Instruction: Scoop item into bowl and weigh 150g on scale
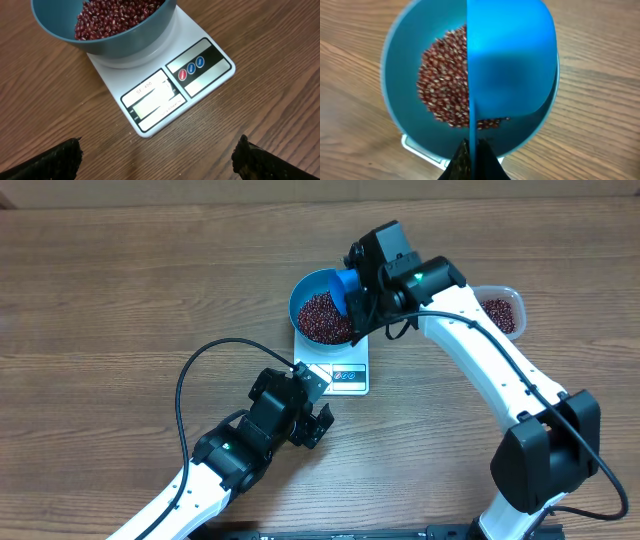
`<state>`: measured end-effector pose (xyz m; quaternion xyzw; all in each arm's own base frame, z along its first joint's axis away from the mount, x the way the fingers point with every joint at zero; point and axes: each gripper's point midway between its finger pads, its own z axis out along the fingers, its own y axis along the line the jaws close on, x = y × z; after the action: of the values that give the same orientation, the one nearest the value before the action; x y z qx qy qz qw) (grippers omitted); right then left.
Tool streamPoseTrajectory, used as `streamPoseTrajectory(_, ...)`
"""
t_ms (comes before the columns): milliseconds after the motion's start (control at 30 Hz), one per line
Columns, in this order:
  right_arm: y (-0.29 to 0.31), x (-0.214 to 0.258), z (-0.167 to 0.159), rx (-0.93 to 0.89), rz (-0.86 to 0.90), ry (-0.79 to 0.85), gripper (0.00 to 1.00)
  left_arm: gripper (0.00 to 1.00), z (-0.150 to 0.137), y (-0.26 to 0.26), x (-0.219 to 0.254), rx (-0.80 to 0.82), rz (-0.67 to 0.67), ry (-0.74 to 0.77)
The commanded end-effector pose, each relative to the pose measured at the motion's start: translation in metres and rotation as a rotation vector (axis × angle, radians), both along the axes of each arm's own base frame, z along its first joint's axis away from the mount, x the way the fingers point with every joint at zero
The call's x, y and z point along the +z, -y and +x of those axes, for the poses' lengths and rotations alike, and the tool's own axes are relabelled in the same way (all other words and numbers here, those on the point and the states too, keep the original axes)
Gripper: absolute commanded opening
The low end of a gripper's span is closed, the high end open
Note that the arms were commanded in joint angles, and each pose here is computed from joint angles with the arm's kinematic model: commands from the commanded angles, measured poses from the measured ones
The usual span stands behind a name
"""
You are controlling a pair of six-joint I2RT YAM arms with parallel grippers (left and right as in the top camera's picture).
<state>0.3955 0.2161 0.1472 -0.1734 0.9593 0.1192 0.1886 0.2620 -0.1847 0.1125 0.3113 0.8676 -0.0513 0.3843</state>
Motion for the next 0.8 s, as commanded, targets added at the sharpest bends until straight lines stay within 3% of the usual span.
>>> streamPoseTrajectory(0, 0.011, -0.014, 0.003, -0.028, -0.057, 0.007, 0.04, 0.99, -0.001, -0.002, 0.000, -0.004, 0.005, 0.005)
streamPoseTrajectory(400, 0.010, -0.024, -0.003, -0.018, -0.070, -0.005, 0.04, 1.00, -0.001, -0.002, 0.000, -0.004, 0.005, 0.005)
streamPoseTrajectory(767, -0.029, -0.023, -0.022, 0.102, -0.072, 0.019, 0.04, 1.00, -0.001, -0.002, 0.000, -0.004, 0.005, 0.005)
